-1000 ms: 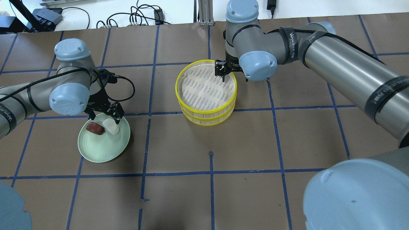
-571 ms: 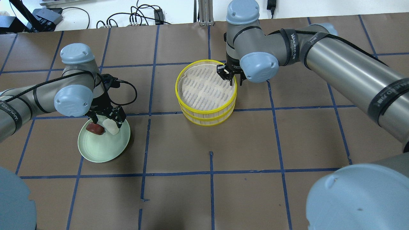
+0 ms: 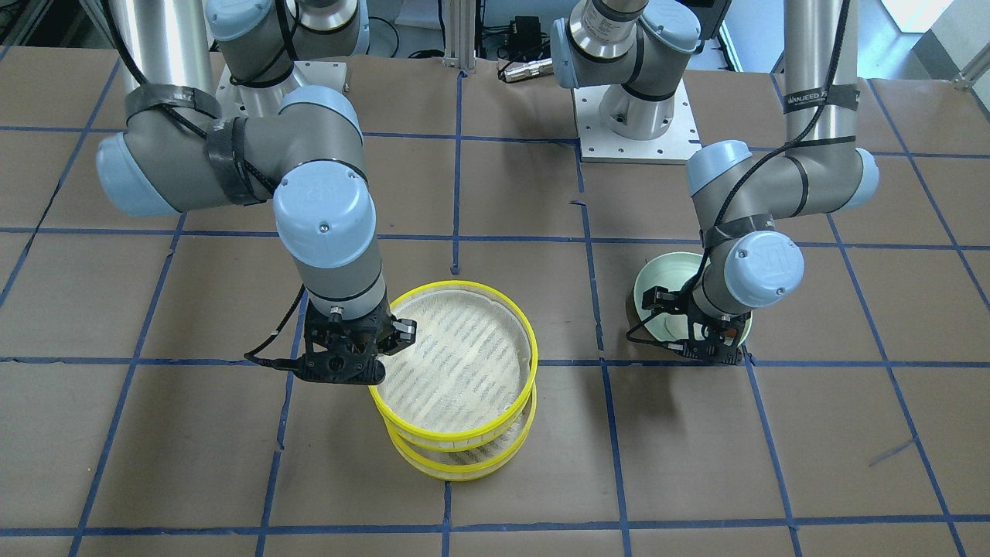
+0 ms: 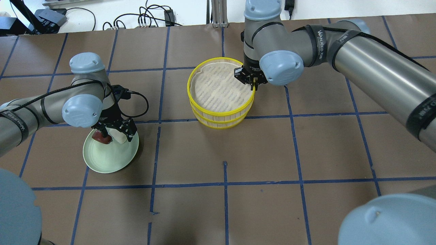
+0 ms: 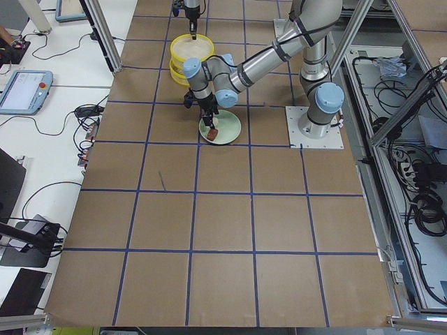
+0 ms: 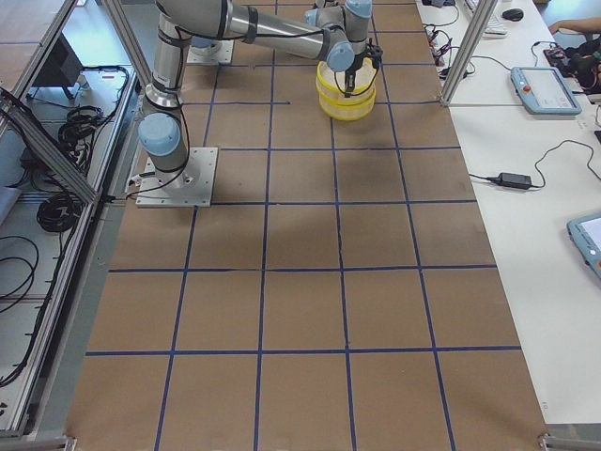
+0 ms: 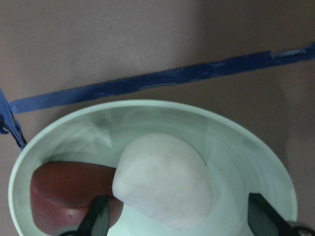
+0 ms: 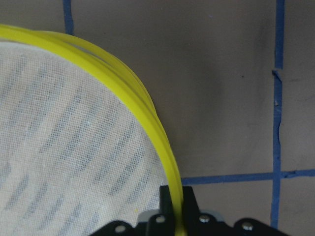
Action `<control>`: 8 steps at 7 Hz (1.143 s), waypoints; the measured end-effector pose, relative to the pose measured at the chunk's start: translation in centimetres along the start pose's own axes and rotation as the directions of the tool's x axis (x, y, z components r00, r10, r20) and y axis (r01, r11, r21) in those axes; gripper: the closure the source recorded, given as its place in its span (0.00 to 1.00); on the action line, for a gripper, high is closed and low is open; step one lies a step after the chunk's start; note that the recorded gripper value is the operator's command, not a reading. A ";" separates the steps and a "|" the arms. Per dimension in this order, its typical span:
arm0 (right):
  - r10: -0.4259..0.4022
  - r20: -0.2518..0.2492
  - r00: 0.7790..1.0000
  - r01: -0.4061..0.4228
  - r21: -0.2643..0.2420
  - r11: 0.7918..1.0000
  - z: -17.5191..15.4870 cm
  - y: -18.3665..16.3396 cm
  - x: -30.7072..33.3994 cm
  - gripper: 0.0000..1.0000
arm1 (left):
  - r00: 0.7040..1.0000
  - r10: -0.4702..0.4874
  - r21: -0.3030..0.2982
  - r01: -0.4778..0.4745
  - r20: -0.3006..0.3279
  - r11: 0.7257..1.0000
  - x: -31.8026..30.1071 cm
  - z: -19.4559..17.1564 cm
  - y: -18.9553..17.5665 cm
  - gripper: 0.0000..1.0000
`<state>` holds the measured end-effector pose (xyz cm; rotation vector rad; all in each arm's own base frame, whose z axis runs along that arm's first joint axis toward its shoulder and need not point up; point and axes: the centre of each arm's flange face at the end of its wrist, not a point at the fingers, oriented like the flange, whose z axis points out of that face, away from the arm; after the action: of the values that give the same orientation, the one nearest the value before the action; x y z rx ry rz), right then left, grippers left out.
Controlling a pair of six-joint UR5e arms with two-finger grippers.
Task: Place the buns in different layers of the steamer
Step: 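Lift the top steamer tier with the right gripper and set it beside the bottom tier, then carry the white bun with the left gripper into the bottom steamer tier and release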
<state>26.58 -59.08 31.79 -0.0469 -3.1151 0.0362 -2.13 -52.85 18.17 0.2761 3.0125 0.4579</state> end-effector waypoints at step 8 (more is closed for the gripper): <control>-0.213 -0.065 0.975 0.212 -0.024 0.977 -6.7 -2.9 25.7 0.95 | 1.000 -0.004 0.257 0.002 0.008 0.966 3.4 -12.4 -0.1 0.99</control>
<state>1.00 -61.02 39.19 0.2792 -3.0333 0.0035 -6.79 -55.88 29.80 0.2888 3.0612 0.0619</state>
